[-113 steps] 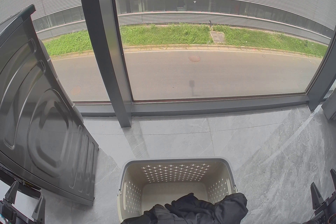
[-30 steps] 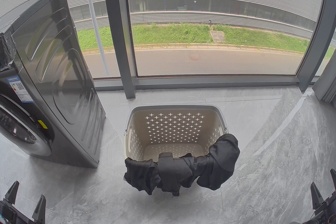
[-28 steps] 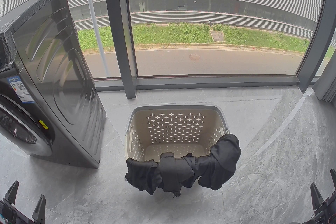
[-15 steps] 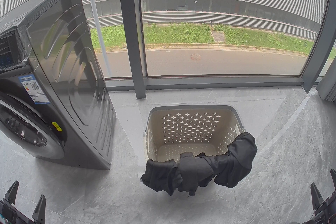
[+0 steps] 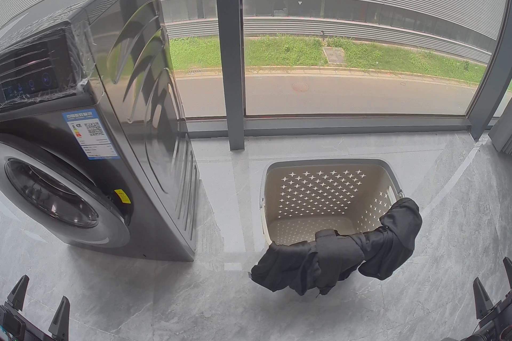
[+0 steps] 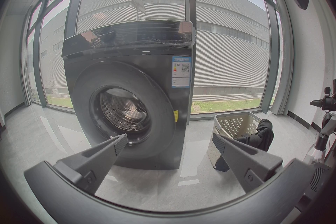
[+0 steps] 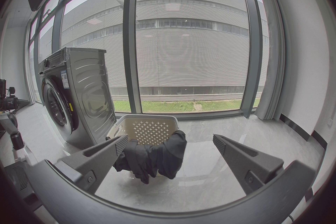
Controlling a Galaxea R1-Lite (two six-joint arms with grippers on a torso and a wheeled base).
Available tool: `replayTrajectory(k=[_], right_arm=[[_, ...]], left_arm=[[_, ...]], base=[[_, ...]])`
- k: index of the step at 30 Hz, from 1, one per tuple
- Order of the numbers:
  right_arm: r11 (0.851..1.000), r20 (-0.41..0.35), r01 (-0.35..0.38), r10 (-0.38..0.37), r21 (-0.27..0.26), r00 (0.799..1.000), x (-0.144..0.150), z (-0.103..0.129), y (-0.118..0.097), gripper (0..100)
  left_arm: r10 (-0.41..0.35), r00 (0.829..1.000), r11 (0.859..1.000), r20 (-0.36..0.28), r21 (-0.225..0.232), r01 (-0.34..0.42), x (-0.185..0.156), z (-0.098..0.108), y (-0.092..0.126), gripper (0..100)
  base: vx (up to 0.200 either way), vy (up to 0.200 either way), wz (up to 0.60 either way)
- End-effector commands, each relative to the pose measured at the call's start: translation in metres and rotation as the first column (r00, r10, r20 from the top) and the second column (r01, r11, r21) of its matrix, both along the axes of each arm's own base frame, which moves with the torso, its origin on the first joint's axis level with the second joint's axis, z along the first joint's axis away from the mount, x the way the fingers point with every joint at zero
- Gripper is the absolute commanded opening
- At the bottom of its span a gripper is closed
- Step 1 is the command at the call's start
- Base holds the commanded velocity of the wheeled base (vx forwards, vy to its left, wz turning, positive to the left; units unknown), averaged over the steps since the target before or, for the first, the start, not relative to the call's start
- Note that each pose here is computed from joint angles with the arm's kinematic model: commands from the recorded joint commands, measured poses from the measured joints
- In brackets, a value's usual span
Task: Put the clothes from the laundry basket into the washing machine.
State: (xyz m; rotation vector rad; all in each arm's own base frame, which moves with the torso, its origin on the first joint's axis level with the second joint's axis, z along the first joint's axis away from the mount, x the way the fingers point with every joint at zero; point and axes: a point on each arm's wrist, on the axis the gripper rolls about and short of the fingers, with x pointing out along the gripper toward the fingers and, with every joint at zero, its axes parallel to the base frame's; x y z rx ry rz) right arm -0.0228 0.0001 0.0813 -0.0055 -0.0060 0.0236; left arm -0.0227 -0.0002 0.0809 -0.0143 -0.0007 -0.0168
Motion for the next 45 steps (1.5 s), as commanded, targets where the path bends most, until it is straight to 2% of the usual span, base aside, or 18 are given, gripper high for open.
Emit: replayTrajectory(k=[1,6,15,27,33,45], right_arm=[[1.000,-0.007,-0.001,0.001,-0.001,1.000,0.0006,-0.0050,0.0000,100],[1.000,-0.007,-0.001,0.001,-0.001,1.000,0.0006,-0.0050,0.0000,100],[1.000,-0.007,-0.001,0.001,-0.001,1.000,0.0006,-0.0050,0.0000,100],[1.000,-0.007,-0.001,0.001,-0.001,1.000,0.0006,-0.0050,0.0000,100],[1.000,-0.007,-0.001,0.001,-0.001,1.000,0.0006,-0.0050,0.0000,100],[1.000,-0.007,-0.001,0.001,-0.001,1.000,0.0006,-0.0050,0.0000,100]], left_arm=[[0.000,1.000,1.000,0.001,0.000,0.000,-0.0001,-0.0053,0.0000,100],[0.000,1.000,1.000,0.001,-0.001,0.000,-0.0001,-0.0053,0.0000,100],[-0.002,1.000,1.000,0.001,-0.001,0.002,-0.0001,-0.0053,0.0000,100],[0.000,1.000,1.000,0.001,-0.001,0.000,-0.0001,-0.0053,0.0000,100],[-0.002,1.000,1.000,-0.001,-0.001,0.002,-0.0001,-0.0054,0.0000,100],[0.000,1.000,1.000,-0.001,-0.004,0.000,-0.0001,-0.0054,0.0000,100]], base=[[0.000,0.200,0.00],[0.000,0.200,0.00],[0.000,0.000,0.00],[-0.200,0.000,0.00],[0.000,0.000,0.00],[0.000,0.200,0.00]])
